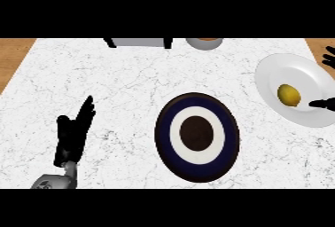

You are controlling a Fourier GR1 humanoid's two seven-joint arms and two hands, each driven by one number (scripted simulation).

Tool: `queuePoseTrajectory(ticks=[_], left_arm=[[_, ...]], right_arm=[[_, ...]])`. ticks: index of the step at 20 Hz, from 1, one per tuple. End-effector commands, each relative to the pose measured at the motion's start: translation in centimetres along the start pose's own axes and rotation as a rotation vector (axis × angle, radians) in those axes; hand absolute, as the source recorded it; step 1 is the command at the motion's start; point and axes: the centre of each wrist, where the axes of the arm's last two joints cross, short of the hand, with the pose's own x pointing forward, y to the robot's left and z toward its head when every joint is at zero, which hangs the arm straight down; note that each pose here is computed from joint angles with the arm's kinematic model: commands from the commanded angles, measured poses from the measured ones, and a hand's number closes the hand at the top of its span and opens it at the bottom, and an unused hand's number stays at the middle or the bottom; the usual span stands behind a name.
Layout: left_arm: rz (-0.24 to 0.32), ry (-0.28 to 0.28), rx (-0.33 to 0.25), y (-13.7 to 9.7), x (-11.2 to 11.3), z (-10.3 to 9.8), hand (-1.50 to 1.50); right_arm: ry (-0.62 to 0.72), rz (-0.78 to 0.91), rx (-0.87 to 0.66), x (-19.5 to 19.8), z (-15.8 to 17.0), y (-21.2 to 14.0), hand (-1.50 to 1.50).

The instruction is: Pick the lemon from the plate and place it in the plate

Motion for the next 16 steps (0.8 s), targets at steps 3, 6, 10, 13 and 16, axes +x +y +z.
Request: queuePoseTrajectory(ticks=[3,6,10,13,16], left_arm=[[0.001,-0.001,-0.01,0.6,0.2,-0.1,0.0],[0.004,-0.005,-0.002,0.5,0.7,-0.9,0.0],[-0.009,-0.012,-0.012,-0.1,-0.4,0.1,0.0],[-0.014,0.01,-0.003,-0.1,-0.3,-0.2,0.0],[0.0,-0.009,-0.011,0.0,1.2,-0.3,0.0]], right_arm=[[-0.039,-0.147,0.002,-2.0,3.6,-2.1,-1.5],[-0.059,-0.17,0.003,-2.0,3.6,-1.9,-1.5],[-0.072,-0.155,0.012,-1.6,2.1,-0.5,-1.5],[-0.091,-0.153,0.026,-3.4,3.8,0.4,-1.5],[-0.077,-0.134,0.008,-3.0,4.2,-1.0,-1.5]])
